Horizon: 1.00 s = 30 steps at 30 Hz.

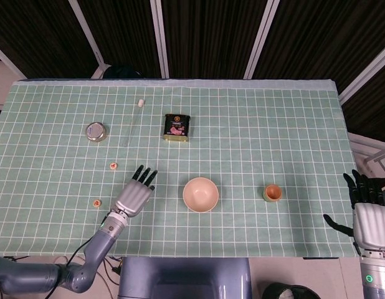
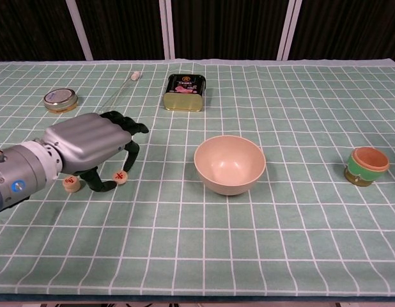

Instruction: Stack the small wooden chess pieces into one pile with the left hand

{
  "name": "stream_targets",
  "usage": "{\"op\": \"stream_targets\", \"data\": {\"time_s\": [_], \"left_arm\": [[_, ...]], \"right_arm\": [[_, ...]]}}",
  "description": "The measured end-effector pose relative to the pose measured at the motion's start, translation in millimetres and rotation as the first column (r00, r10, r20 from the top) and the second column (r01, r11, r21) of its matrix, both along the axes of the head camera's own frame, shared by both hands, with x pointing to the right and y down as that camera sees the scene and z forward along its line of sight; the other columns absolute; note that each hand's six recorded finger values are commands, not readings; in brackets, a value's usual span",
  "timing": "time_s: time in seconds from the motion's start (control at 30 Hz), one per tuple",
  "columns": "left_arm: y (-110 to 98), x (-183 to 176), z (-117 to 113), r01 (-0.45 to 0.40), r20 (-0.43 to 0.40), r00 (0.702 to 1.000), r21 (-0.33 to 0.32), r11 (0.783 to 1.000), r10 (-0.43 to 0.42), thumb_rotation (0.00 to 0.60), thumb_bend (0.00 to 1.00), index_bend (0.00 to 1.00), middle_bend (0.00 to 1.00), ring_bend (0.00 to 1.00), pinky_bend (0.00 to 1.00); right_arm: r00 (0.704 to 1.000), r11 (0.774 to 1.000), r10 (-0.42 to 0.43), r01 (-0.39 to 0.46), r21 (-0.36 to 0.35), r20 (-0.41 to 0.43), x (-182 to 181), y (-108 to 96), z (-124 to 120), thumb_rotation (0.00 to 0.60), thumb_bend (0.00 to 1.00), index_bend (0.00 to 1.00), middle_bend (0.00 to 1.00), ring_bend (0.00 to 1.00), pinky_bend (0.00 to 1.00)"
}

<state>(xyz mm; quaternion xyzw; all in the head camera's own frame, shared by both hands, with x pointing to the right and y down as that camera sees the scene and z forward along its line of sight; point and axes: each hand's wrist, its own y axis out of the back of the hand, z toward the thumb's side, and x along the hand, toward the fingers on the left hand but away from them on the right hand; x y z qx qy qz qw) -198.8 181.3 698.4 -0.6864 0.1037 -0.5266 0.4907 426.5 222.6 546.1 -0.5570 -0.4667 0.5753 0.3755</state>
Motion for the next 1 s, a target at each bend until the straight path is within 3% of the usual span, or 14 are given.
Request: {"op": "stream_targets", "data": {"time_s": [0.27,0.57,1.0], "left_arm": [[3.3,-44.3,-23.0,0.041,-0.014,0.999,0.03,0.999,-0.041,0.6,0.28,0.5,0.05,0.0,0.0],[8.6,-72.7,-18.6,0.069,-0.007,0.998,0.011,0.998,-0.069,0.6,0.28,0.5,0.05,0.0,0.0],[9.4,-79.8,-10.6,0.071,0.019,0.997,0.004,0.997,-0.071,0.6,0.28,0.49,0.05,0.0,0.0]], "right_arm": [[1.0,1.0,-0.001,0.001,-0.001,-0.001,-0.6,0.4,0.3,0.6,0.23,0.09,0.01,0.0,0.0],[1.0,1.0,0.0,0.0,0.002,-0.004,-0.9,0.6,-0.2,0.6,0.23,0.09,0.01,0.0,0.0],[1.0,1.0,0.001,-0.001,-0.001,-0.003,-0.6,0.5,0.2,0.6,0.23,0.09,0.01,0.0,0.0]]}}
